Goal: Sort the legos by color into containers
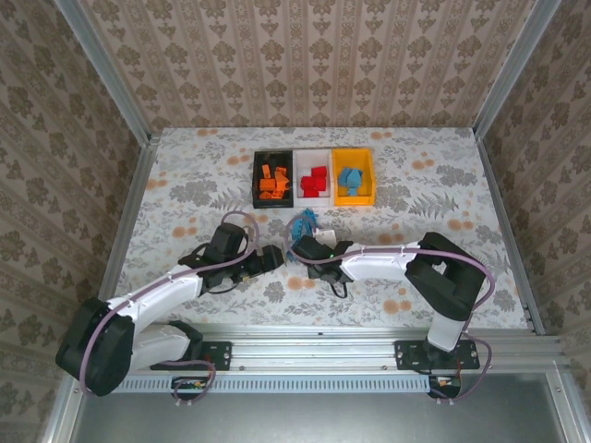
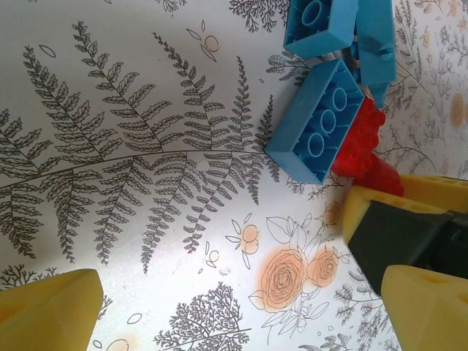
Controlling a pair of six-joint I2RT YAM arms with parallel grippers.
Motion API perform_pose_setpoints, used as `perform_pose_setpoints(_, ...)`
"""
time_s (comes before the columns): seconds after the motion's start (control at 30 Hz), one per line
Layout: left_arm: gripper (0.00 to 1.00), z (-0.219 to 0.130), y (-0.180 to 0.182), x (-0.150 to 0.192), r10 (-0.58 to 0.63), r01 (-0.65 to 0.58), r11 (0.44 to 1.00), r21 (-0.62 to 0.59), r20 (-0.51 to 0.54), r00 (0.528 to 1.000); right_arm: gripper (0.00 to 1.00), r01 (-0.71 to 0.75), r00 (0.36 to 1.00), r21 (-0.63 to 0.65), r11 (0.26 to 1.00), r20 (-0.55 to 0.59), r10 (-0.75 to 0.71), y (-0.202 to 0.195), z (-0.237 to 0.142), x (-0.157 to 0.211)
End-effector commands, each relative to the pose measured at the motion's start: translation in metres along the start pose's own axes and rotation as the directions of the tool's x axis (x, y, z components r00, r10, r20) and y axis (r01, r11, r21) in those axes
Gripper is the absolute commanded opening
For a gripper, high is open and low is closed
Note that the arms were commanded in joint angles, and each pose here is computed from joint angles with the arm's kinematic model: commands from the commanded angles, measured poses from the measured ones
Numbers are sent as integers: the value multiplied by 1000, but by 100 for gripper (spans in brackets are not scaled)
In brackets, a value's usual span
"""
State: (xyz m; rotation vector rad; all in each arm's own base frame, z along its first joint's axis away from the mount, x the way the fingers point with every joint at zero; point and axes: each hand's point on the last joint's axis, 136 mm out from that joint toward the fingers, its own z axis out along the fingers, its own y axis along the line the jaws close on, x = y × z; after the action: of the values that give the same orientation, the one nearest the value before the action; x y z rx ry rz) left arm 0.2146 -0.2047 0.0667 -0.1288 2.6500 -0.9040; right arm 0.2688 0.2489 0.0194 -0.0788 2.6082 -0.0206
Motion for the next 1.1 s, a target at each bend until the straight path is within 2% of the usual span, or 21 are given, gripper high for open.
perform_pose_setpoints(0.0, 100, 0, -2, -1, 6, -6, 1000, 1, 11, 1000, 48, -18, 999, 74, 997, 29, 16, -26, -7, 2)
perform_pose_setpoints(0.23, 100, 9, -5, -2, 1, 0, 1000, 17, -13, 1000, 35, -15, 999, 45, 999, 50, 13, -31, -16, 0)
perform_pose_setpoints(0.33, 100, 10, -7, -2, 4, -4, 1000, 19, -22, 1000, 33, -11, 997, 20, 1000, 81, 9, -27, -24, -10)
perform_pose_setpoints(0.47, 100, 7, -5, -2, 12, -12, 1000, 6, -18, 1000, 33, 18, 987, 12, 1000, 160, -20, -25, -47, -43)
perform_pose_setpoints(0.6, 100, 6, -3, -1, 9, -9, 1000, -9, -20, 1000, 33, 11, 974, -9, 1000, 228, -9, -30, -56, -94)
perform_pose_setpoints(0.77, 100, 7, -4, 2, 31, -32, 999, -26, -56, 998, 34, 12, 977, -35, 999, 213, -4, -31, -25, -159)
perform_pose_setpoints(0.93, 99, 5, -9, 8, 136, -143, 987, -67, -105, 985, 34, 61, 982, 0, 998, 179, -60, -20, 14, -197)
perform_pose_setpoints(1.07, 98, 2, -1, 12, 168, -183, 976, -118, -120, 978, 36, 67, 984, 11, 998, 168, -68, -14, 36, -221)
